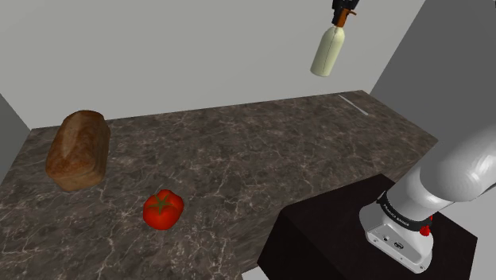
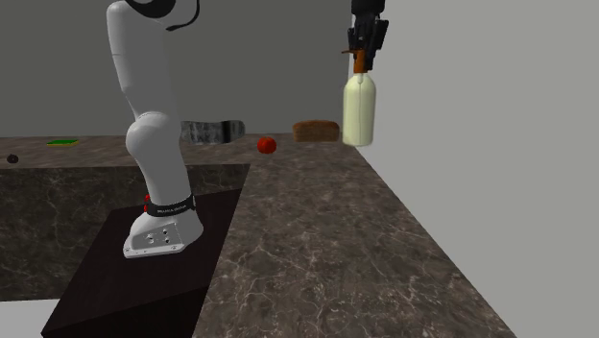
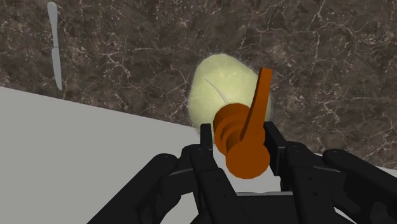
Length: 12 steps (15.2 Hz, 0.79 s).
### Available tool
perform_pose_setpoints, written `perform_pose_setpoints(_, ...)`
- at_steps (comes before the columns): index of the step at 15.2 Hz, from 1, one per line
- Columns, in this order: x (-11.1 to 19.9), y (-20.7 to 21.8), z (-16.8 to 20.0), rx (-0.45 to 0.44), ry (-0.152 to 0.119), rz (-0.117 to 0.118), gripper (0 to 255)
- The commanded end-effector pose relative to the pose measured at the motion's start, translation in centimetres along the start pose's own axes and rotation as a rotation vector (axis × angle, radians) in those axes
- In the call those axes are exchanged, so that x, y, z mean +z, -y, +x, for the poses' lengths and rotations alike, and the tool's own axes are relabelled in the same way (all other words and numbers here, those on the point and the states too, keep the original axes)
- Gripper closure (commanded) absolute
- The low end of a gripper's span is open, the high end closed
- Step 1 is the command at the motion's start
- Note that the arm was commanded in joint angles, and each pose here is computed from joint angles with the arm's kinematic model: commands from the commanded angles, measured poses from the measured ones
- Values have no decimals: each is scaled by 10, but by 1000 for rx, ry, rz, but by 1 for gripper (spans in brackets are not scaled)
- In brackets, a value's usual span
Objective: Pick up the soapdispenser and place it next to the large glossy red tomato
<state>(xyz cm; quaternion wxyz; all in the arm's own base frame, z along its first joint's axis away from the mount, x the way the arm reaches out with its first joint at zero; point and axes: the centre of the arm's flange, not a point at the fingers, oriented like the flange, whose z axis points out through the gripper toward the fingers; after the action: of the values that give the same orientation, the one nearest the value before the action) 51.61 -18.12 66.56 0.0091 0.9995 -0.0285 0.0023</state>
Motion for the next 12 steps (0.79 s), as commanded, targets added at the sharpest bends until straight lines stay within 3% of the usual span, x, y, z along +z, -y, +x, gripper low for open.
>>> perform_pose_setpoints(1,-11,0,1,0,0,0,255)
perform_pose_setpoints(8,-44,-1,1,0,0,0,255)
perform_pose_setpoints(12,-46,51,-11,0,0,0,255)
